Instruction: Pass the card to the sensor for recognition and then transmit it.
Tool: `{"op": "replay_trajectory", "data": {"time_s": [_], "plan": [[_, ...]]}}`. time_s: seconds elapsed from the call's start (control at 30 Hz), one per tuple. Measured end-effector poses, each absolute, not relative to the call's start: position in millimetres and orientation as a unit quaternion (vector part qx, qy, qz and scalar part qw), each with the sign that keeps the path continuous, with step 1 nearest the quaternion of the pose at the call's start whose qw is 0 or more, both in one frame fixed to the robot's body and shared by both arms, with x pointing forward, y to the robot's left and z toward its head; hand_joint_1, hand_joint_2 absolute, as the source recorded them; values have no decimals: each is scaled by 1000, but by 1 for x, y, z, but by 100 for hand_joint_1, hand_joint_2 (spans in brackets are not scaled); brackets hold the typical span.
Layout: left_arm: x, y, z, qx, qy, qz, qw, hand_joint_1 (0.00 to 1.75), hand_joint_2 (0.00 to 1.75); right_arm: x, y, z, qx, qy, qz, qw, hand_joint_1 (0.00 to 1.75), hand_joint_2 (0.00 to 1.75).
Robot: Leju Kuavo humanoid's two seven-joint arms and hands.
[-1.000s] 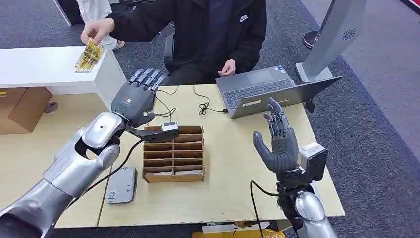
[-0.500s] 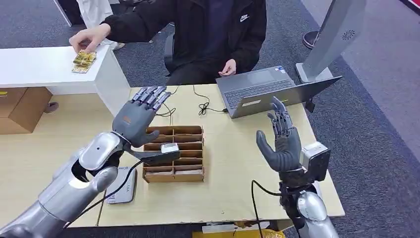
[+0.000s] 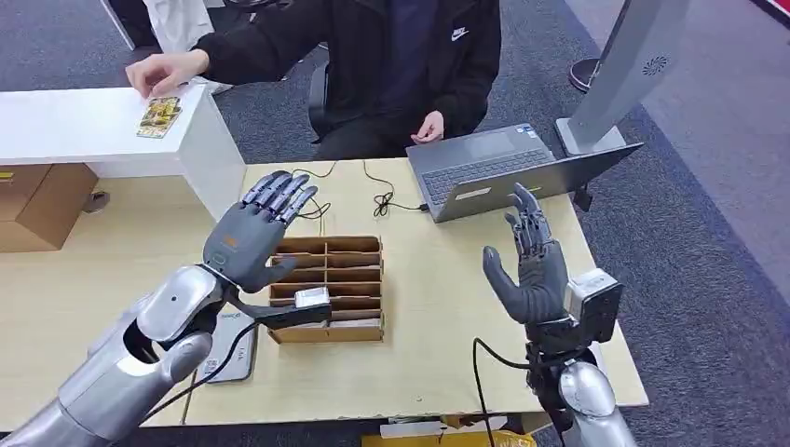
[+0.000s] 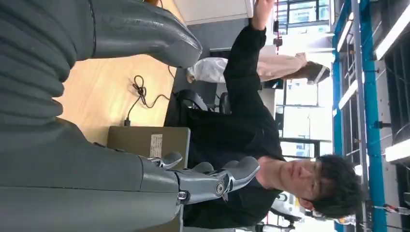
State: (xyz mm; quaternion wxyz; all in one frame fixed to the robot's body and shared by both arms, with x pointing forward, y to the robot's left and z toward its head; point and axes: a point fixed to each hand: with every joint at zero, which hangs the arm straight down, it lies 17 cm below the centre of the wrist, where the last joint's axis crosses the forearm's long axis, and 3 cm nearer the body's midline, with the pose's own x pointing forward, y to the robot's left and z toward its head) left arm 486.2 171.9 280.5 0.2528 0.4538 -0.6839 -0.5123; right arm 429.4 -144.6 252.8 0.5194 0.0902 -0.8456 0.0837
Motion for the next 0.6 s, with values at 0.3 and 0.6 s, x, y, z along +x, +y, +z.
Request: {"op": "replay_trajectory", "data": {"time_s": [0.3, 0.6], "plan": [[484, 186, 275, 460, -677, -512, 260, 23, 175, 430, -148, 252, 88, -846, 79, 519, 0, 175], [484, 187, 273, 462, -672, -515, 266, 21, 175, 431, -147, 252, 88, -844, 79, 523, 0, 175]]}}
